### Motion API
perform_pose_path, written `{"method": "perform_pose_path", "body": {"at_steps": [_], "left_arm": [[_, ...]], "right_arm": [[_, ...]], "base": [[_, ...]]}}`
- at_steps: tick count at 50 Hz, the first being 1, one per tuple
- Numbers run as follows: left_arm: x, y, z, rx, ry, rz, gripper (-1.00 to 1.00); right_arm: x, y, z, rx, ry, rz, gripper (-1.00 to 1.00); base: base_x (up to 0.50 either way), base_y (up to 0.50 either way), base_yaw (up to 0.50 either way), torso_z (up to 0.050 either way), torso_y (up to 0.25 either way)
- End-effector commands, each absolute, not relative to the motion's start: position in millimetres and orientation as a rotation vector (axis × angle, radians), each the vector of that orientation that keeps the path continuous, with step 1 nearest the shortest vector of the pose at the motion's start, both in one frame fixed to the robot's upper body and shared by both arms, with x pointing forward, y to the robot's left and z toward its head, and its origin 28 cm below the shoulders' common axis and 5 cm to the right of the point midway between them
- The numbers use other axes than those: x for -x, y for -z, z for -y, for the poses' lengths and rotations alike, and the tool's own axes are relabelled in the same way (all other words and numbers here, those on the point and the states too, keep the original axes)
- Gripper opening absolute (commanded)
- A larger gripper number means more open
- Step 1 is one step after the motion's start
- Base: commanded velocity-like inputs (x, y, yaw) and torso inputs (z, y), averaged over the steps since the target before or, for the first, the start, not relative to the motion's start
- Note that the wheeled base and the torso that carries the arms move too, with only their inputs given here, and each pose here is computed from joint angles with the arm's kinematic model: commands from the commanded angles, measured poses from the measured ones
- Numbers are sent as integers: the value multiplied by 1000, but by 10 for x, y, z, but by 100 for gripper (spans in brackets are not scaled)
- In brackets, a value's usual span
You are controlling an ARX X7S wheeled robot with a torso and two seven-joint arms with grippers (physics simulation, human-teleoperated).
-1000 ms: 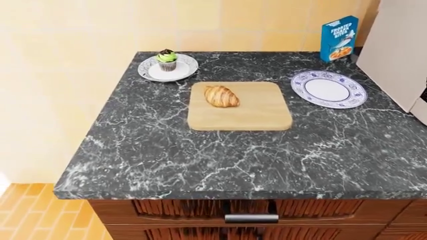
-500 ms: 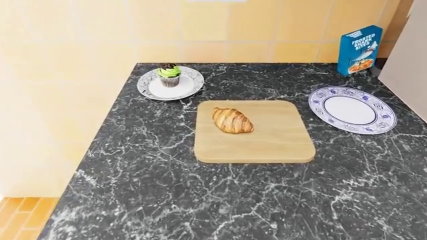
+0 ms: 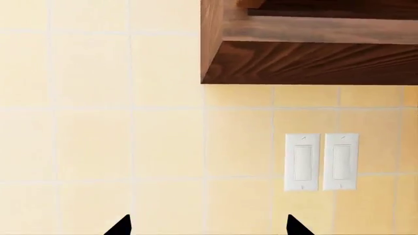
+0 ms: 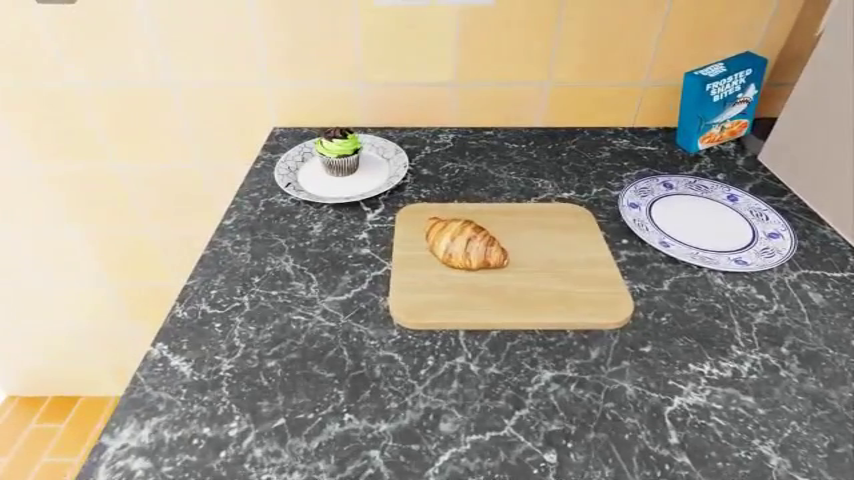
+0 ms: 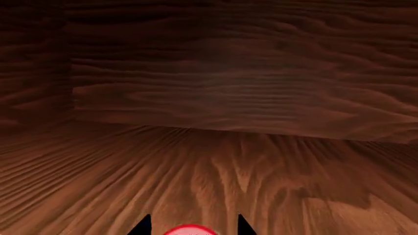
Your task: From the different types of pastries on the counter, select a croissant and place it on the cutting board. Then retrieve a jar of jam from the cabinet and place it alongside the croissant on the cutting board.
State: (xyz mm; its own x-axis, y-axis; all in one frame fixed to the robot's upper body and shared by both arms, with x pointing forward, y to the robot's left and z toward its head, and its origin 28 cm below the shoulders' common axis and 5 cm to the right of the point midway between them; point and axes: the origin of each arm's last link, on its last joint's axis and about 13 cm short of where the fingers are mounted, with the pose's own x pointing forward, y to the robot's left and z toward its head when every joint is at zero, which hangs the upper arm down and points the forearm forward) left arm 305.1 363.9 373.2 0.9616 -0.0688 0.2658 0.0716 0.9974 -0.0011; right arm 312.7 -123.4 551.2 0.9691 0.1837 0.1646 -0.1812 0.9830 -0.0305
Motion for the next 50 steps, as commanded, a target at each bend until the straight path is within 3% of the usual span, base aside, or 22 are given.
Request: {"method": "perform_pose_path", "body": {"at_steps": [1,16,50], "left_arm": [[-3027,-3722,-3625,14,80,268,100],[-3015,-3753,-3611,8,83,270,100],[-3006,-3786,-3622,10,78,281,100]], "right_arm": [[-3562,-4907,1446,-14,-204,39,-100],[-3564,-4420,1417,-10,-214,22,-100],[-3558,-4255,1419,-66,-223,-196,-100]], "base": [[0,0,0,0,0],[3,0,1,0,0],[4,0,2,0,0]]}}
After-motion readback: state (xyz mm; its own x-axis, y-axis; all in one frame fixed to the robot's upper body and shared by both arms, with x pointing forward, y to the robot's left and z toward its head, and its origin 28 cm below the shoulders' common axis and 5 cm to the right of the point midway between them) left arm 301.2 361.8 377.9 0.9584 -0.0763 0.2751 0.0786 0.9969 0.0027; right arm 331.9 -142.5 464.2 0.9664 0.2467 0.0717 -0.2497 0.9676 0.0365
